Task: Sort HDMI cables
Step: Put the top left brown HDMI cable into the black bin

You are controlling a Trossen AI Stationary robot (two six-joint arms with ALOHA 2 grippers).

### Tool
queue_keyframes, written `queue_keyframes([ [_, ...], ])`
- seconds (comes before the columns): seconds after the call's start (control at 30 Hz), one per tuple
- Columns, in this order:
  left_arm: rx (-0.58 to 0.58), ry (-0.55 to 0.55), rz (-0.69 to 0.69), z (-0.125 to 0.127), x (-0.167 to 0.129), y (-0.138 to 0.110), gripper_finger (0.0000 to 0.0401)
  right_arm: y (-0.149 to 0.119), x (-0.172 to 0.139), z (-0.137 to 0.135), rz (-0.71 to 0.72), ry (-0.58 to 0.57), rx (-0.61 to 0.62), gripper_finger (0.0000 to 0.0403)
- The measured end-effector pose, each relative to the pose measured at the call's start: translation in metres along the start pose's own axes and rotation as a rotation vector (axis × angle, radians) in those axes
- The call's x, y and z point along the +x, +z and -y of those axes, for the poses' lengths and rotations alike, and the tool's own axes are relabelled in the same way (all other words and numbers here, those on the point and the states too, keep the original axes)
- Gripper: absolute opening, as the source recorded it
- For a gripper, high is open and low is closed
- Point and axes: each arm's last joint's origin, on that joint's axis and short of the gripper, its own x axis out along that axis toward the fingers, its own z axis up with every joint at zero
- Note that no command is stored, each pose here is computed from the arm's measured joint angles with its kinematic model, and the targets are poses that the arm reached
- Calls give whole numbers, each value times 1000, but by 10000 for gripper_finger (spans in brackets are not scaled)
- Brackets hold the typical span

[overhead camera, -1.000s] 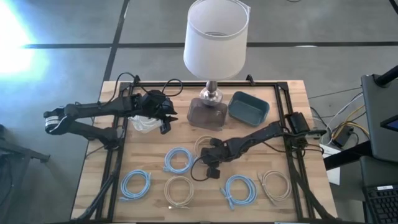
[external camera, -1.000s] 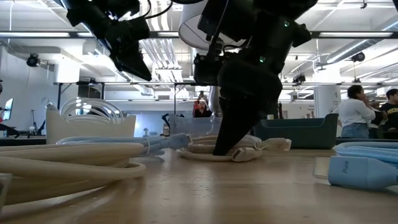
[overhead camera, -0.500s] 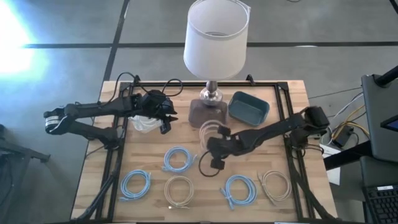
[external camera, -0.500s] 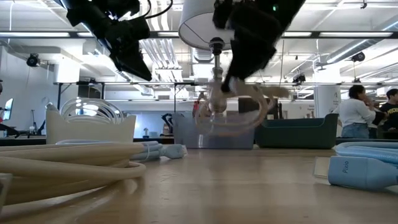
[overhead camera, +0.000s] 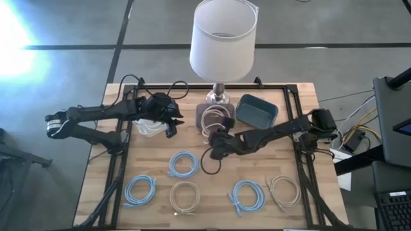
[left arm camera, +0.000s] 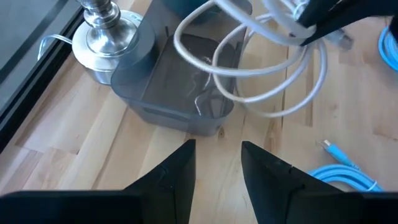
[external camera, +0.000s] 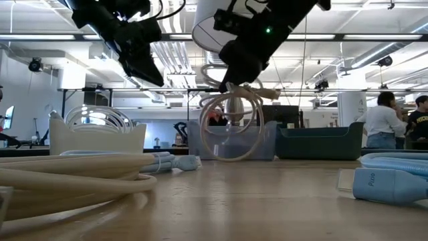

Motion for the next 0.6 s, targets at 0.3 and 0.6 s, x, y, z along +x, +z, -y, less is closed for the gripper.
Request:
queue_keyframes([
  [0.3, 0, 0, 1, 0, 0, 0, 133, 26, -34, 11, 8, 22, 13, 18],
  [0.6, 0, 0, 1, 0, 0, 0, 133, 43, -52, 25, 57, -95, 21, 18],
])
